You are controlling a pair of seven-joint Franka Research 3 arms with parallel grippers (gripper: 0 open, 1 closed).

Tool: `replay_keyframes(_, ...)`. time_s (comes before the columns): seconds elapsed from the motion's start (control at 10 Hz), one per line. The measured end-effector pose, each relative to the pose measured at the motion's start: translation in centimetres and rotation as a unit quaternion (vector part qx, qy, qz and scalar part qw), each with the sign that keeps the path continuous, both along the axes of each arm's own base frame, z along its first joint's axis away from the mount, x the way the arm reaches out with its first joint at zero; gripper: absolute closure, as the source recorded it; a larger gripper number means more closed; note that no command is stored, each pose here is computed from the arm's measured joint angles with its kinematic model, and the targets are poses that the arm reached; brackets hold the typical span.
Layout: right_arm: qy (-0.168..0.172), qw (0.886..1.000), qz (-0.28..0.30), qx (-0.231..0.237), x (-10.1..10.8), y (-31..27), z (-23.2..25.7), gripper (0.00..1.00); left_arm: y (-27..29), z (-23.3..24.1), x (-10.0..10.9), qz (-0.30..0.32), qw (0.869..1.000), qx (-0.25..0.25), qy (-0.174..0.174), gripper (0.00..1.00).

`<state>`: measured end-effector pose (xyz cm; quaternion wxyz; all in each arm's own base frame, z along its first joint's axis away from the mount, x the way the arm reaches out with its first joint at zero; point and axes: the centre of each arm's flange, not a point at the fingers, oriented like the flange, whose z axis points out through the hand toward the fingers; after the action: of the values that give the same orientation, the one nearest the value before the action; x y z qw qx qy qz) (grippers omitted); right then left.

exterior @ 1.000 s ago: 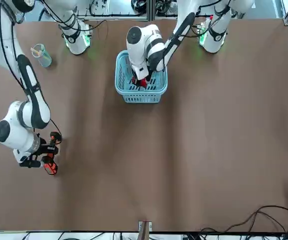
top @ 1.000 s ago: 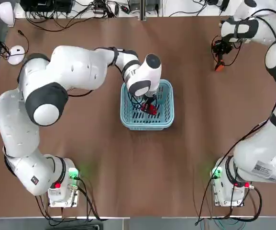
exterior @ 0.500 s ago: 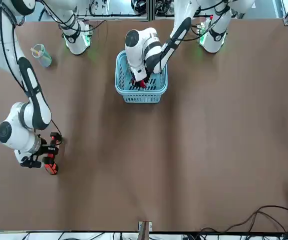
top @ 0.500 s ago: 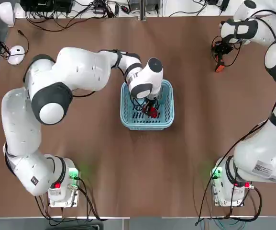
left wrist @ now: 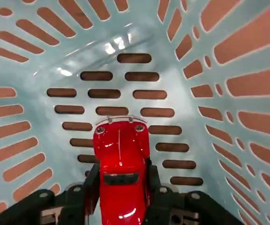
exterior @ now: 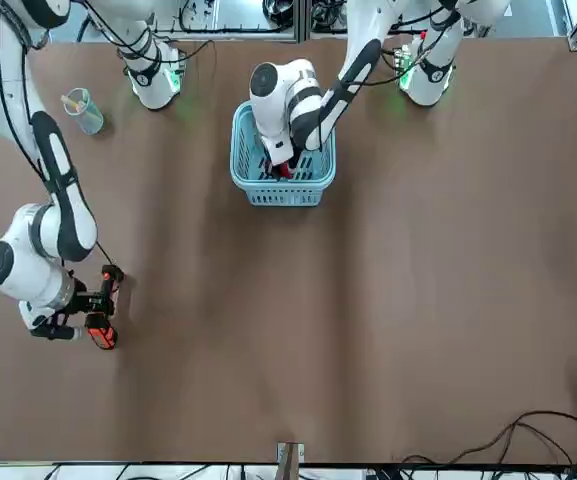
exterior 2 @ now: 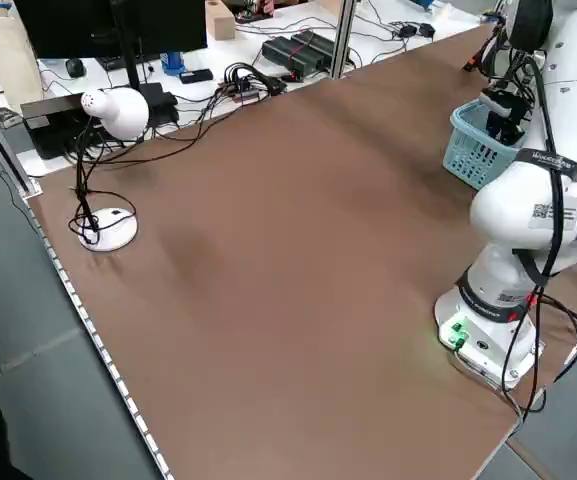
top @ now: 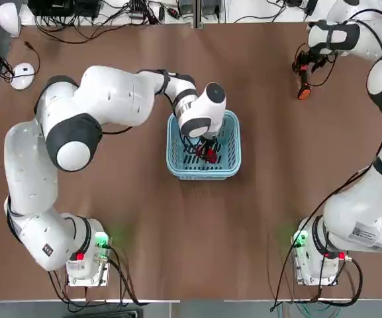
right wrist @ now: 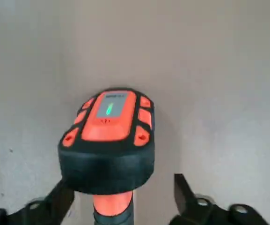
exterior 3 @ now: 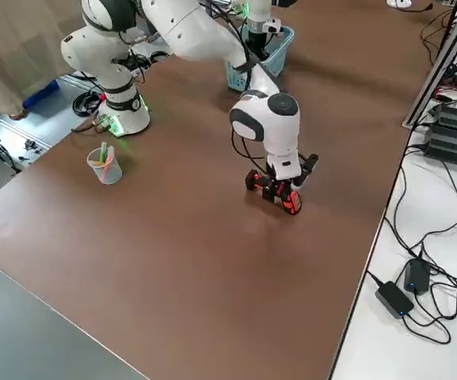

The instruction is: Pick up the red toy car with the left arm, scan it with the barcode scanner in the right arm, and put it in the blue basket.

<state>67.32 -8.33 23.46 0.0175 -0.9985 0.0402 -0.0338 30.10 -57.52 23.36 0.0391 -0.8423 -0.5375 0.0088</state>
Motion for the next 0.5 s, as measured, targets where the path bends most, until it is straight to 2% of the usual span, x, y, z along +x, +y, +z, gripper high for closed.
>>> replay_keyframes(0.3, -0.046, 0.999, 0.002, -0.012, 1.1, 0.0, 9.1, 0.00, 0.0, 0.0, 0.0, 0.000, 1.000, 0.000, 0.000, 0.56)
replay_keyframes(0.4, -0.047, 0.999, 0.005, -0.016, 0.9, 0.3, 13.0, 0.00, -0.1, 0.0, 0.0, 0.000, 1.000, -0.001, 0.000, 0.56)
replay_keyframes(0.5, -0.032, 0.999, 0.009, -0.017, 0.3, 0.9, 16.8, 0.00, -0.1, 0.1, 0.0, 0.000, 1.000, -0.001, 0.000, 0.56)
